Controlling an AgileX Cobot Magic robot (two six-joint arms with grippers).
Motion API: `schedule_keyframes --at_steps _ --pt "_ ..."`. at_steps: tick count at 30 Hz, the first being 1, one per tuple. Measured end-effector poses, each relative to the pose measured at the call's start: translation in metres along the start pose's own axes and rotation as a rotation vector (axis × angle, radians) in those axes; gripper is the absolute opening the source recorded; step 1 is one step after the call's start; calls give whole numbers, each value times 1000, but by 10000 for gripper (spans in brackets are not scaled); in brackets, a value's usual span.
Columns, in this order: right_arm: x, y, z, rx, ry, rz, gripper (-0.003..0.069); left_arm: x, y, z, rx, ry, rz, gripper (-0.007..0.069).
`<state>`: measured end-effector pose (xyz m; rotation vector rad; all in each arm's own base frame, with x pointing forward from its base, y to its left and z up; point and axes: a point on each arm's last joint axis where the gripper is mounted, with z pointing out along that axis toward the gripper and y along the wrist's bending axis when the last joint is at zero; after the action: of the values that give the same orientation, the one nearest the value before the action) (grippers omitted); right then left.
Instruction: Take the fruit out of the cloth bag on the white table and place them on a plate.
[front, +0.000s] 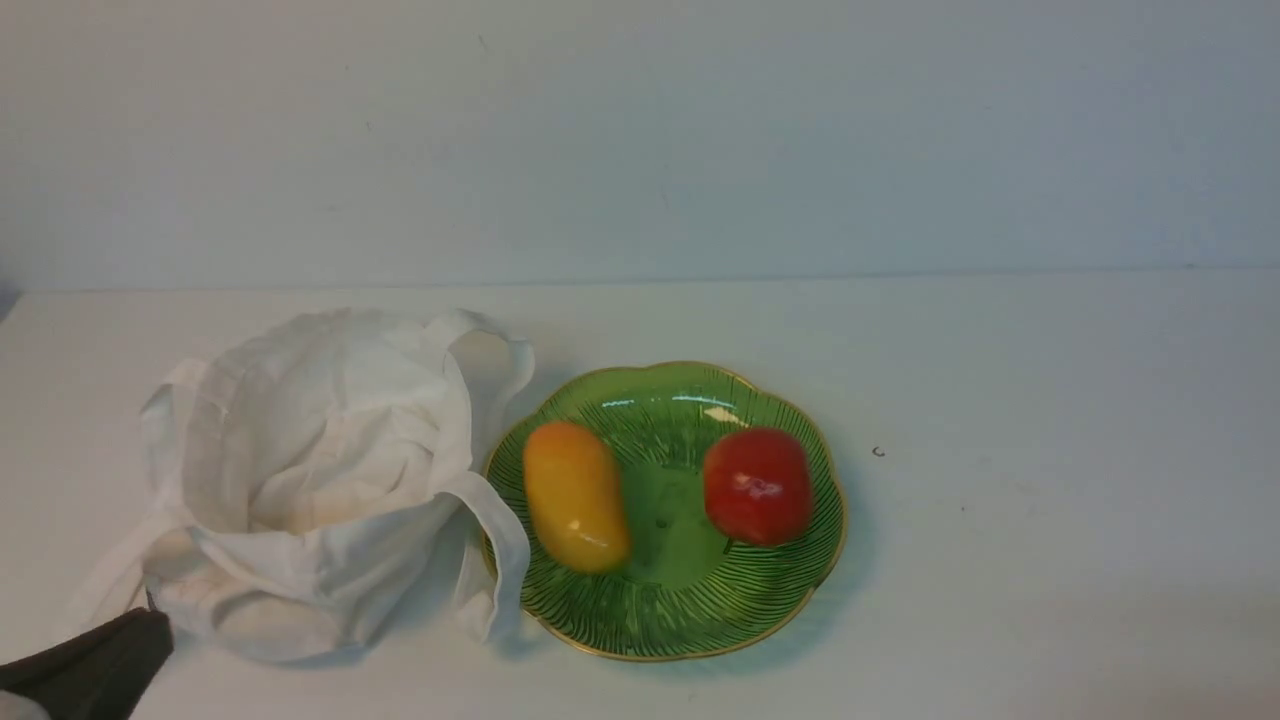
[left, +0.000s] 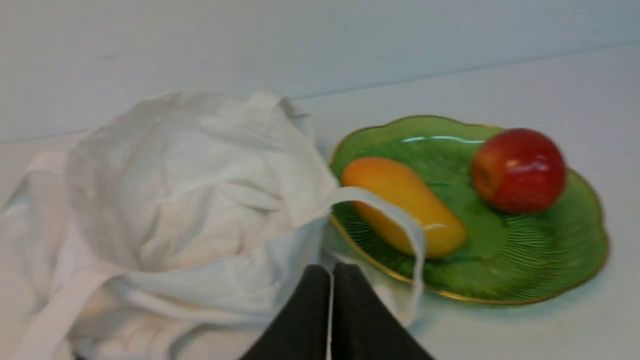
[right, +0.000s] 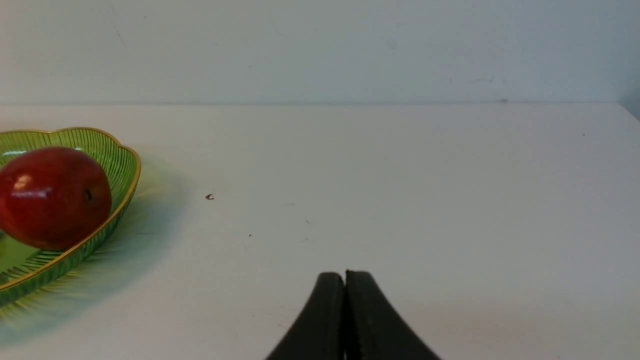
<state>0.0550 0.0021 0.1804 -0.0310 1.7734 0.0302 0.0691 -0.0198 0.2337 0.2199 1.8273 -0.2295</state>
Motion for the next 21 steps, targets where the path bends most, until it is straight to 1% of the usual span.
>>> schedule_keyframes --at_steps 1,2,3,8,11,15,21 --pt "0 0 0 0 0 0 -14 8 5 -1 -63 -10 -22 -8" --pt "0 0 0 0 0 0 -14 12 6 -3 -77 -15 -31 -8" --pt "0 0 0 0 0 0 -14 21 9 -4 -124 -28 -60 -8" --pt "0 0 0 0 0 0 -14 46 15 -6 -222 -56 -116 -8" --pt "0 0 0 0 0 0 -14 57 15 -4 -234 -51 -126 -8" --pt "0 0 0 0 0 0 -14 62 15 -4 -235 -13 -134 -8" --pt "0 0 0 0 0 0 -14 66 13 -3 -199 30 -116 -8"
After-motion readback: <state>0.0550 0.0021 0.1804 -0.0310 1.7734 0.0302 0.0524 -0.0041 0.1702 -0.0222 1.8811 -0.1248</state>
